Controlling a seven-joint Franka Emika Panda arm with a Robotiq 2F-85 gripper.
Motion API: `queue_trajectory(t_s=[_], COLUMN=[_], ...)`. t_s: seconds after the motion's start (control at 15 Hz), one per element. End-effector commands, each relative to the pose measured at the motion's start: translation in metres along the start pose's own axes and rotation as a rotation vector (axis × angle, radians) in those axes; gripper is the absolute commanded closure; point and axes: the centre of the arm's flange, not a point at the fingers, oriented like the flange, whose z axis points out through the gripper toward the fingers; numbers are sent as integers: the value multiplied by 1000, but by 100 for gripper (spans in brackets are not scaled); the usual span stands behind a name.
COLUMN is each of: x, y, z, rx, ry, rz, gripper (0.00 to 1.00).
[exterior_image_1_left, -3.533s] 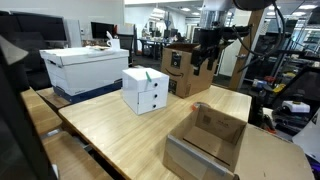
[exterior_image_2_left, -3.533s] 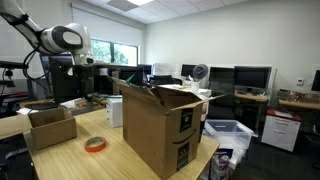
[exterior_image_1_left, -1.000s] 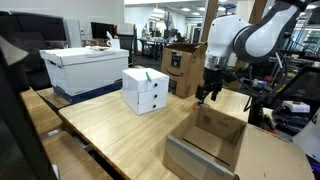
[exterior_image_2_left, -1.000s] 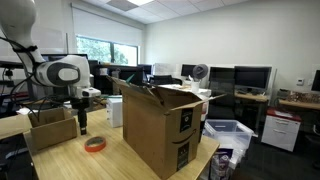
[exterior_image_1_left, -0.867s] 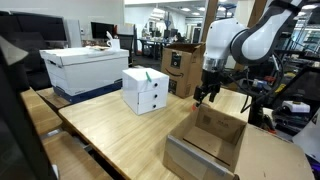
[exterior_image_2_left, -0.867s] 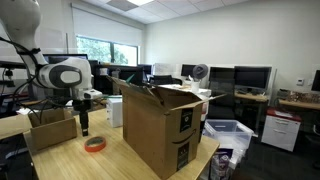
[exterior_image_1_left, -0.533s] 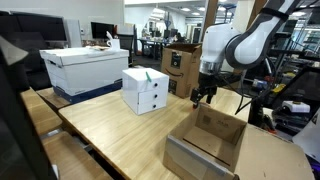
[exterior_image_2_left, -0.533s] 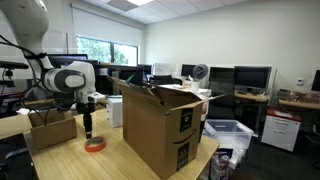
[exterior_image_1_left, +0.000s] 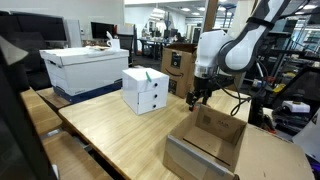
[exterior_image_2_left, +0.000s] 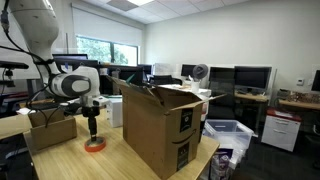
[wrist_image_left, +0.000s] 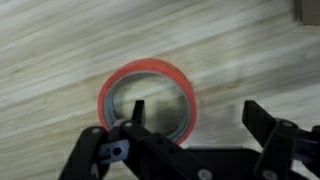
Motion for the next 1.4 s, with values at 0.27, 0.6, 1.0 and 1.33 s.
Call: queue_trajectory(t_s=[0.27,0.6,1.0,1.33], x=[1,0,-3,0], y=[-1,4,5,-3], z=[10,7,-10,-37], rx=[-7,-7,-8,-50], ry=[5,0,-15,-60], rz=[7,15,-19,-59], gripper=[38,67,95,94])
